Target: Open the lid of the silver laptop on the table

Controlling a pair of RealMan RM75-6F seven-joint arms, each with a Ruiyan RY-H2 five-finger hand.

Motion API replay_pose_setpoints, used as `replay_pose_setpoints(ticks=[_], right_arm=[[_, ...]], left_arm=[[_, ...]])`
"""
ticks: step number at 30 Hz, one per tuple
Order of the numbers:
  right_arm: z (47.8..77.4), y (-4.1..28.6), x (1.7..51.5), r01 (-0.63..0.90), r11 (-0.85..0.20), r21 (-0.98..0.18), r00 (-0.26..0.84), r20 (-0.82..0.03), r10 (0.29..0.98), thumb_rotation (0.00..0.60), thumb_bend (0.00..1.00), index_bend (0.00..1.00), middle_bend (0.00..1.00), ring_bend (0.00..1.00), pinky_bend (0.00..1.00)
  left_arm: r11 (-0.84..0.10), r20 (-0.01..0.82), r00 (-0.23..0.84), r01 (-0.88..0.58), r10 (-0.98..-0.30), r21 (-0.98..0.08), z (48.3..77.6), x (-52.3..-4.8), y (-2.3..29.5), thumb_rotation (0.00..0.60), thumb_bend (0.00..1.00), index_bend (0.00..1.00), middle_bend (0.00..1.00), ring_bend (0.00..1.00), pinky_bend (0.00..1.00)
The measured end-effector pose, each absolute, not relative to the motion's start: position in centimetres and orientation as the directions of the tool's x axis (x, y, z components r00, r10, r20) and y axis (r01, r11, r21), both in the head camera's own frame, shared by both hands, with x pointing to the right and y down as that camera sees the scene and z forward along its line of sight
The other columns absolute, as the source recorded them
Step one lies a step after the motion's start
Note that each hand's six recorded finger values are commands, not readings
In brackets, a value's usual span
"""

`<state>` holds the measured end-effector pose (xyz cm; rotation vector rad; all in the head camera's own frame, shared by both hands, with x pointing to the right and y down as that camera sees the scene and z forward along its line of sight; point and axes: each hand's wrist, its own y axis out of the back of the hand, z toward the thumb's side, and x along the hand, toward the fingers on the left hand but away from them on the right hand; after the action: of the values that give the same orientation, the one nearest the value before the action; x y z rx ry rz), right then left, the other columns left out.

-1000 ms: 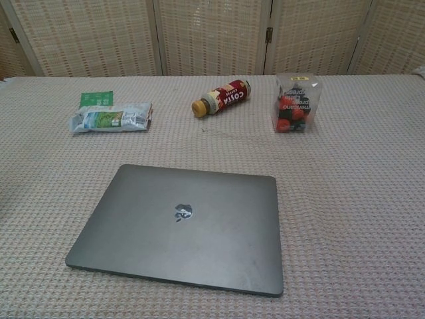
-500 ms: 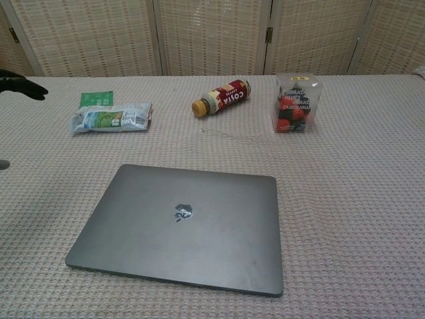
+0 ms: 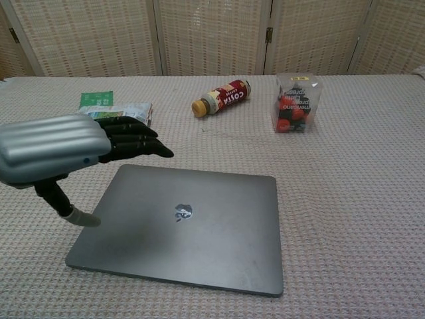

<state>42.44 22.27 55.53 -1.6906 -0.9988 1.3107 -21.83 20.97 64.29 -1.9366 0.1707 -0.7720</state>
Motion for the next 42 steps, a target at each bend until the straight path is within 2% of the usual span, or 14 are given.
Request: replay_pose_setpoints(ticks=[6, 15, 29, 42], right_arm=[[55.8, 22.3, 42.6, 0.131, -0.411, -0.902, 0.161, -0.39, 0.907, 0.6, 0.38, 0.0, 0.0, 0.08, 0.0], [56.2, 22.4, 42.9, 0.134, -0.42, -0.897, 0.156, -0.4, 0.903, 0.6, 0.38, 0.0, 0.0, 0.08, 0.0], [56.2, 22.5, 43.3, 0.134, -0.425, -0.895, 0.146, -0.406, 0.902, 0.6, 0.38, 0.0, 0.0, 0.08, 0.0], [56.3, 22.6, 43.4, 0.134, -0.427, -0.894, 0.138, -0.41, 0.902, 0.6, 0.38, 0.0, 0.0, 0.08, 0.0]], left_arm=[[-0.501, 0.442, 0.824, 0.232, -0.354, -0.834, 65.3, -18.9, 22.7, 0.6, 0.12, 0.09, 0.13, 0.05, 0.0], [-0.528, 0.452, 0.84, 0.248, -0.3, -0.812, 66.9, -16.7, 24.6, 0.6, 0.12, 0.09, 0.13, 0.05, 0.0], [-0.574, 0.449, 0.845, 0.222, -0.29, -0.788, 67.9, -14.7, 25.7, 0.6, 0.12, 0.09, 0.12, 0.04, 0.0], [-0.591, 0.46, 0.831, 0.209, -0.313, -0.779, 69.1, -14.4, 25.6, 0.6, 0.12, 0.09, 0.12, 0.04, 0.0]])
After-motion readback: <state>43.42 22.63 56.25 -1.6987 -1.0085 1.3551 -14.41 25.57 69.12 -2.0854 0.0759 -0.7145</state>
